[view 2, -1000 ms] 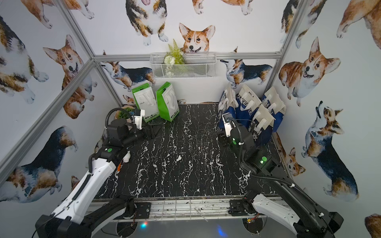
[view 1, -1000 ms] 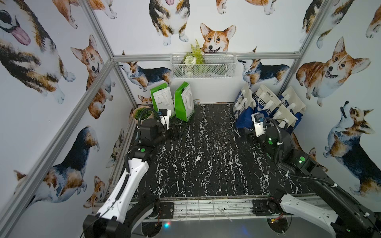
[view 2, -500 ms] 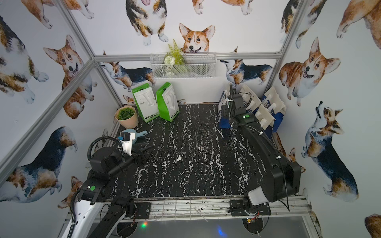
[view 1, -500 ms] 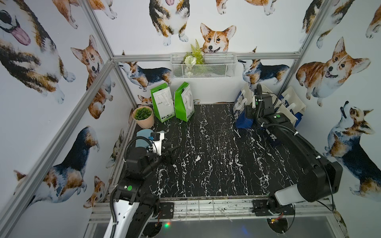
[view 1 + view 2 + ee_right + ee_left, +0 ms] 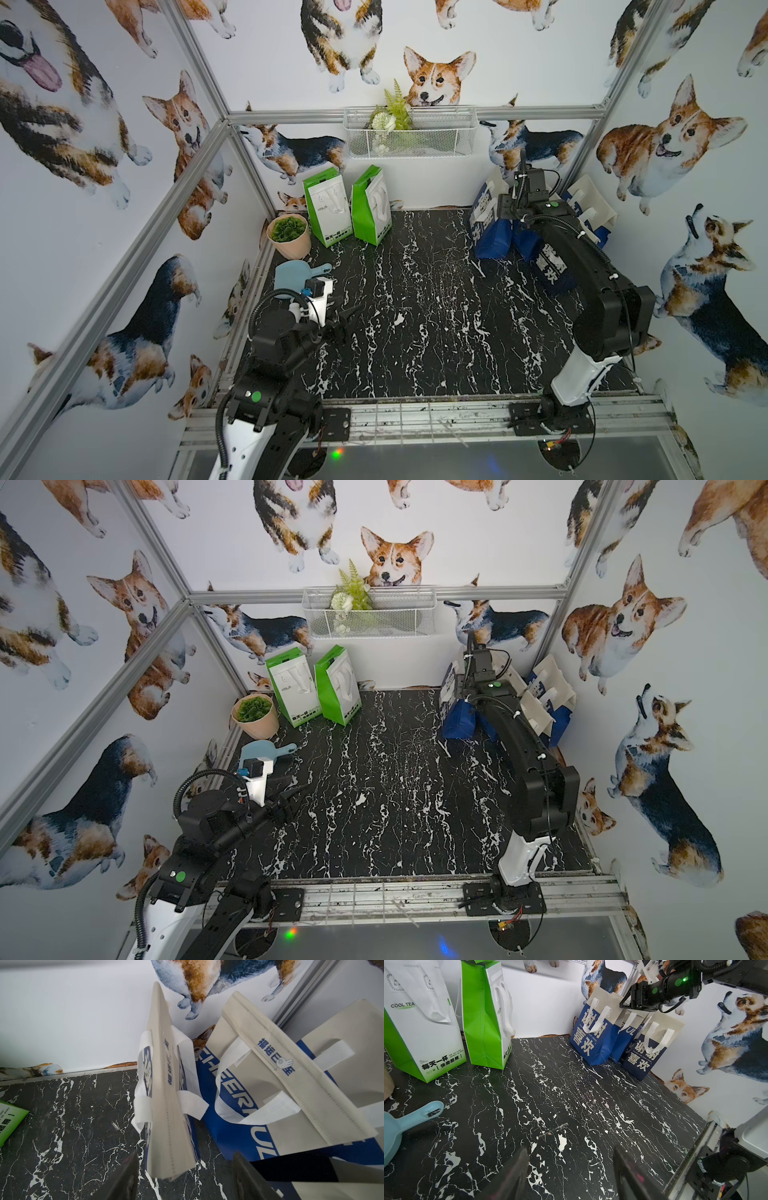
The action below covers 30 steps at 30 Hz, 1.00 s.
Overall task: Open the takeout bag
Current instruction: Move the takeout bag to the center of the board.
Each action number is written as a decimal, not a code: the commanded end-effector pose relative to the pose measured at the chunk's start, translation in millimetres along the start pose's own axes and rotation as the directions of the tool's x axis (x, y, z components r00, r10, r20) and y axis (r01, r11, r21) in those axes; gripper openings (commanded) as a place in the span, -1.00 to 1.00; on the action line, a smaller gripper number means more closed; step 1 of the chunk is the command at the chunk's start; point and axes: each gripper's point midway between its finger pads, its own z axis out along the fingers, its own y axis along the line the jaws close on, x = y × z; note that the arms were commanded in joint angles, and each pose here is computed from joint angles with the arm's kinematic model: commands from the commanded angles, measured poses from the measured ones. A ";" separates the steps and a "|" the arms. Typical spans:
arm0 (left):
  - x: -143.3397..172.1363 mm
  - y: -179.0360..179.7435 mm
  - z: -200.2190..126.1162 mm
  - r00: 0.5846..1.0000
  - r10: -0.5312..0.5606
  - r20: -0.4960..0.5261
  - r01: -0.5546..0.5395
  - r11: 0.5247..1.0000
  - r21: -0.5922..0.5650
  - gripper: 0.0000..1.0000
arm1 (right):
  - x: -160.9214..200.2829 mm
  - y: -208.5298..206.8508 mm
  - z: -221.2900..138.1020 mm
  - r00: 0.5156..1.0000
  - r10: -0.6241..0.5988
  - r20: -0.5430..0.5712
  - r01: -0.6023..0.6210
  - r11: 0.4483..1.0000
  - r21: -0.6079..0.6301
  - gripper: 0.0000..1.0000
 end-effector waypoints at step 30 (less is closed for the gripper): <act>3.3 3.2 2.2 1.000 0.012 -0.007 -0.012 1.000 -0.012 0.27 | 28.6 51.5 -25.2 0.957 0.175 -0.230 -0.242 0.919 -0.311 -1.00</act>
